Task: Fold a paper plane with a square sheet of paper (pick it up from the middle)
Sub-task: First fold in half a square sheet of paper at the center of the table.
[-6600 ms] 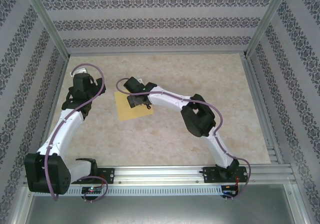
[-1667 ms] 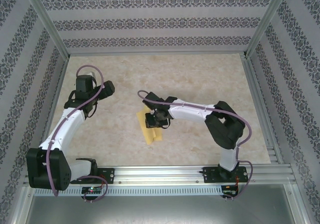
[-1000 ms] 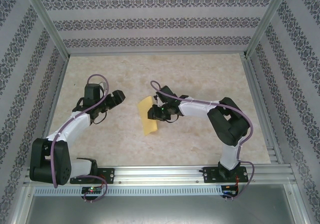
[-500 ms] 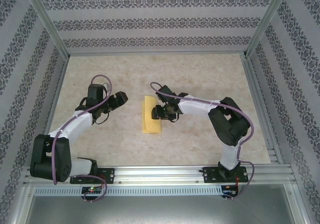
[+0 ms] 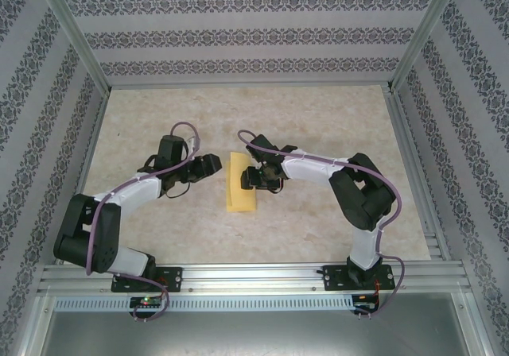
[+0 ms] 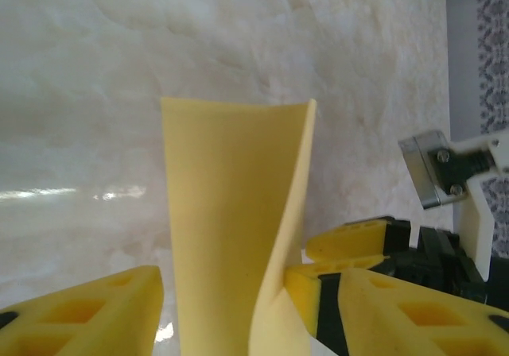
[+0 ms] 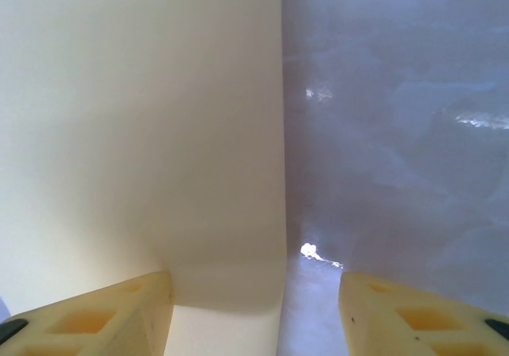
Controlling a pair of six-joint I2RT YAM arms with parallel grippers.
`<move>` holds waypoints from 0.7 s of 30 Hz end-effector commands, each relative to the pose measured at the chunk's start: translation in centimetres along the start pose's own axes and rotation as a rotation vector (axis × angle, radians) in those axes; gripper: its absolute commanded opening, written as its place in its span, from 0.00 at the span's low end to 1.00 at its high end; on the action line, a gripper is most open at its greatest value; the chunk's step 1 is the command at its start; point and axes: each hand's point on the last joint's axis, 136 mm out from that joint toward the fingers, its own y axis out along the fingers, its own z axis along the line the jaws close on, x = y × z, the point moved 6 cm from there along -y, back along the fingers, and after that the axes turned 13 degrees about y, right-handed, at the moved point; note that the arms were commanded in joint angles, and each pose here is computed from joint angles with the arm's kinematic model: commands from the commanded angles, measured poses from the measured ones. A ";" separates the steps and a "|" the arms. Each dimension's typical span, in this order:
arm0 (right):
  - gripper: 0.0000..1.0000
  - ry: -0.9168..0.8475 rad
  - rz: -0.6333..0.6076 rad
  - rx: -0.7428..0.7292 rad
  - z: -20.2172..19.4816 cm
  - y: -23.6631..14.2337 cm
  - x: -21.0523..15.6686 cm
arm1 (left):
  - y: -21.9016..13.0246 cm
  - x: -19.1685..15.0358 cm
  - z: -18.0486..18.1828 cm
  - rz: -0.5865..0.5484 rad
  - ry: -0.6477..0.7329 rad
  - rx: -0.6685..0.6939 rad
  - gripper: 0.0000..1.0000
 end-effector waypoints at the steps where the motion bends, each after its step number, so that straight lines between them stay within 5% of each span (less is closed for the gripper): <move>1: 0.59 -0.006 -0.008 -0.025 0.1 0.3 0.5 | 1.4 -0.6 -1.1 0.031 0.033 -0.070 0.55; 21: 0.61 0.093 0.014 0.003 -0.1 1.2 0.7 | 4.9 -3.4 -1.0 0.123 0.052 -0.079 0.34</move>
